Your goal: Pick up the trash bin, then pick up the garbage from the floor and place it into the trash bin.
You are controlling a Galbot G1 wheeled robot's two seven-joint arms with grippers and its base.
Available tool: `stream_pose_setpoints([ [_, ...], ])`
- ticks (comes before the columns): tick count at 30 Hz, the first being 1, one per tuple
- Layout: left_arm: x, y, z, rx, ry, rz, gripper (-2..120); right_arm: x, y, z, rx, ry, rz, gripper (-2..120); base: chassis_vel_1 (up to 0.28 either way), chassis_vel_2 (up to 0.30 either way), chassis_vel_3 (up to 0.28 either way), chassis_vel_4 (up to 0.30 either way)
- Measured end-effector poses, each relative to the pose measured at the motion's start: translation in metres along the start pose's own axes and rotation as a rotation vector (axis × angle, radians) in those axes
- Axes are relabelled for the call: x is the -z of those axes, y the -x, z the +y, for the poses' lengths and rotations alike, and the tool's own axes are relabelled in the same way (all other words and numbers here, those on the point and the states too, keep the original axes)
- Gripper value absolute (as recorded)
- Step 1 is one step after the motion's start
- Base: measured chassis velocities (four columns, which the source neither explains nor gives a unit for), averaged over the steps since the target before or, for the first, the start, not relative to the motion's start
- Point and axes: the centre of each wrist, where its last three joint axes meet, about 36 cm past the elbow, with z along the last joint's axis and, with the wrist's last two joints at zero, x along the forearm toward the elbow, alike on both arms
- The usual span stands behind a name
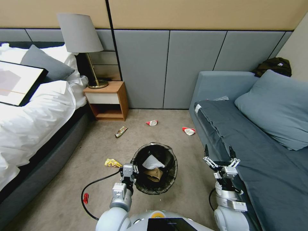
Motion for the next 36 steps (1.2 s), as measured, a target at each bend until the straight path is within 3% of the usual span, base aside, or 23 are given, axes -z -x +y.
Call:
stream_pose_setpoints([
  [14,0.0,-0.0002,0.0001,-0.001,0.003,0.0,0,-0.001,-0.0009,0.0022,0.005,0.004,0.002,100,-0.092,0.073,0.088,-0.081],
  [36,0.0004,0.0,0.0007,0.0,0.007,-0.002,0,-0.0051,0.0007,0.0026,0.033,0.004,-0.028,100,-0.23,0.228,0.225,-0.229],
])
